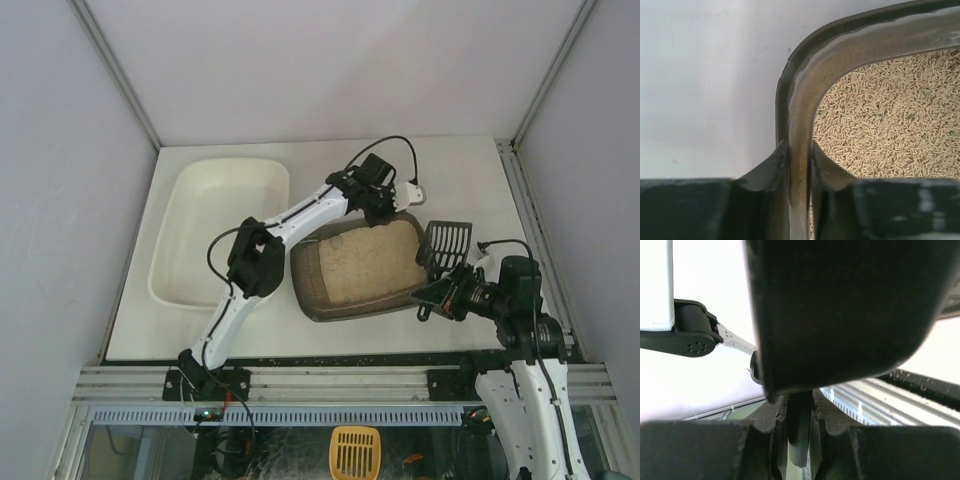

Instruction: Clean the litter box

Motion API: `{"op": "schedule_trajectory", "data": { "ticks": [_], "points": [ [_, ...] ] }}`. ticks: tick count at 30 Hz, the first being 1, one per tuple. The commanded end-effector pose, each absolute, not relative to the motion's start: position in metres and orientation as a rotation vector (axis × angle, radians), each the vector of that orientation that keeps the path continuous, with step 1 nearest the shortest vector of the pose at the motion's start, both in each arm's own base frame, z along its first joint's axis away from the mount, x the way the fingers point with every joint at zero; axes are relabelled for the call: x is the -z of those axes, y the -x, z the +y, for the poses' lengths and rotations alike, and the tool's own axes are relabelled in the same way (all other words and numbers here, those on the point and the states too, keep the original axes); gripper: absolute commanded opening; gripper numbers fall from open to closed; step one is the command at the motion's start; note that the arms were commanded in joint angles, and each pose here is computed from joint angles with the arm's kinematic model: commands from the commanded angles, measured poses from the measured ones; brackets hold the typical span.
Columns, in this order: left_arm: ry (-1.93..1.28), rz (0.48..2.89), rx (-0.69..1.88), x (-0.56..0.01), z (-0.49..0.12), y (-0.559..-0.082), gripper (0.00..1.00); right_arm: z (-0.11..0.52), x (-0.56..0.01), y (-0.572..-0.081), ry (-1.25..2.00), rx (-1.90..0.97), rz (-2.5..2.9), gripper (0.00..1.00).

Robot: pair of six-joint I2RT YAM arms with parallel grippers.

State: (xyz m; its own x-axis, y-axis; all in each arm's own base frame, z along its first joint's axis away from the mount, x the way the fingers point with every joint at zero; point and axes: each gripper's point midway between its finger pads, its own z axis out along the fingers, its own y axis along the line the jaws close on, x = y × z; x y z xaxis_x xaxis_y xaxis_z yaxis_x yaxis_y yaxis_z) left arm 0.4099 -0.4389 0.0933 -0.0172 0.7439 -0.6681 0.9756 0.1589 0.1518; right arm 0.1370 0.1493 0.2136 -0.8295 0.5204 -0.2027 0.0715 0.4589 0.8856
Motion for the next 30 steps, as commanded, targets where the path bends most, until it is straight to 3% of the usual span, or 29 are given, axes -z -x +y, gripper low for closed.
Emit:
{"op": "schedule_trajectory", "data": {
  "ticks": [1, 3, 4, 10, 14, 18, 22, 30],
  "points": [
    [-1.527, 1.498, 0.511, -0.186, -0.486, -0.422, 0.41, 0.161, -0.226, -0.11, -0.606, -1.494, 2.324, 0.0],
    [-1.461, 1.511, 0.493, -0.202, -0.484, -0.426, 0.92, 0.167, -0.237, -0.108, -0.669, -1.561, 2.331, 0.0],
    [-1.423, 1.518, 0.481, -0.213, -0.481, -0.428, 0.99, 0.169, -0.241, -0.108, -0.683, -1.571, 2.334, 0.0],
    [-1.123, 1.609, 0.462, -0.286, -0.438, -0.446, 1.0, 0.197, -0.256, -0.107, -0.697, -1.603, 2.441, 0.0],
    [-0.853, 1.768, 0.586, -0.304, -0.386, -0.463, 1.0, 0.23, -0.24, -0.103, -0.707, -1.526, 2.659, 0.0],
    [-0.614, 1.958, 0.797, -0.283, -0.339, -0.472, 1.0, 0.258, -0.219, -0.113, -0.76, -1.391, 2.807, 0.0],
    [-0.466, 2.055, 0.85, -0.249, -0.304, -0.473, 1.0, 0.269, -0.208, -0.135, -0.924, -1.334, 2.795, 0.0],
    [-0.292, 2.072, 1.064, -0.218, -0.294, -0.453, 1.0, 0.309, -0.2, -0.181, -1.077, -1.434, 2.701, 0.0]
  ]
}}
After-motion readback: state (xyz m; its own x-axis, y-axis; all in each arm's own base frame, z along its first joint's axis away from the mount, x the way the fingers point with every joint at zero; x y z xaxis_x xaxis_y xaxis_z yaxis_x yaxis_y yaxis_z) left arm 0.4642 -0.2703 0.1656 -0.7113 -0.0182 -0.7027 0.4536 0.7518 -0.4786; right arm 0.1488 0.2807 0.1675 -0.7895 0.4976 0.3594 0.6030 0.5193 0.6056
